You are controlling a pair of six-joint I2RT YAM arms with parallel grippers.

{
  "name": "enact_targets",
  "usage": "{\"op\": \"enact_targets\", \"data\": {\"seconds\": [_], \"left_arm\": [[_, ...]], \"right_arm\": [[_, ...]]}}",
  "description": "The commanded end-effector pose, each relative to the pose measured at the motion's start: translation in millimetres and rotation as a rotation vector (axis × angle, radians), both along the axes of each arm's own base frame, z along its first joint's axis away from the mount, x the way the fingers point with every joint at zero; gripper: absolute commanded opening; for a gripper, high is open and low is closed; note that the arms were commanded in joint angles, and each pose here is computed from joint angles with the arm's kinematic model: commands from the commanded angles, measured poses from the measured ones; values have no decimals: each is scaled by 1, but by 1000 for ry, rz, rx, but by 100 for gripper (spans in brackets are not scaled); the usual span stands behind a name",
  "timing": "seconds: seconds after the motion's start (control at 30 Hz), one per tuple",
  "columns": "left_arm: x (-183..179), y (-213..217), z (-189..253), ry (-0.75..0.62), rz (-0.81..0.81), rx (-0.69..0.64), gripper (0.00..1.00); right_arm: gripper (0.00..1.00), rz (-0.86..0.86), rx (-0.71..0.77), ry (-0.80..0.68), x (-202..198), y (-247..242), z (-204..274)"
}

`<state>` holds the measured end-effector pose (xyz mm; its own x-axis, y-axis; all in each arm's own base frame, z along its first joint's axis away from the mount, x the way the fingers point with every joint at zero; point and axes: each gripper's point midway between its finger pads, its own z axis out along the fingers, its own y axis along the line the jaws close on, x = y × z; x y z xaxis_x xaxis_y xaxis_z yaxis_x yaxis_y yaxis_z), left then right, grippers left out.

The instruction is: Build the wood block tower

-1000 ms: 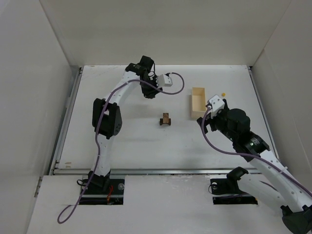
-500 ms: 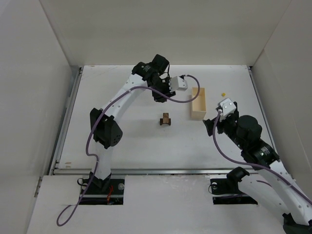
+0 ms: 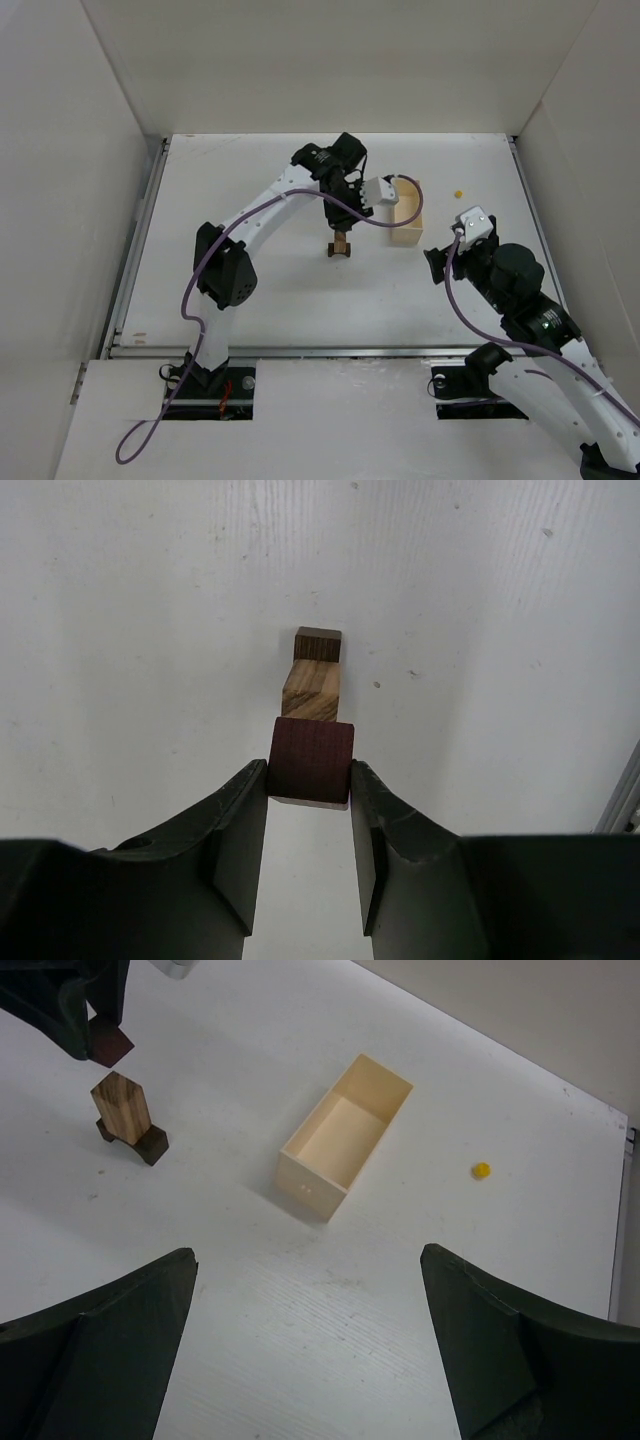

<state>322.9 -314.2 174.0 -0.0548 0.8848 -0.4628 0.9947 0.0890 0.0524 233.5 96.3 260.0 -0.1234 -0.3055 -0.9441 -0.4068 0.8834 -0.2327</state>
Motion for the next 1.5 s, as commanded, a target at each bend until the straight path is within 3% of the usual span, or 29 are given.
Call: {"op": "enact_targets", "data": {"seconds": [0.0,0.57,1.47], "left_arm": [[4,3,13,-30,57,-28,0],[-4,4,-26,-7,56,49,0],[0,6,-45,-29,53,86,0]], "right_arm": [[99,-30,22,-8,1,-4,4],[99,-39,20,-9,0,-6,-2],[99,-30,26,-16,1,-4,0]]}}
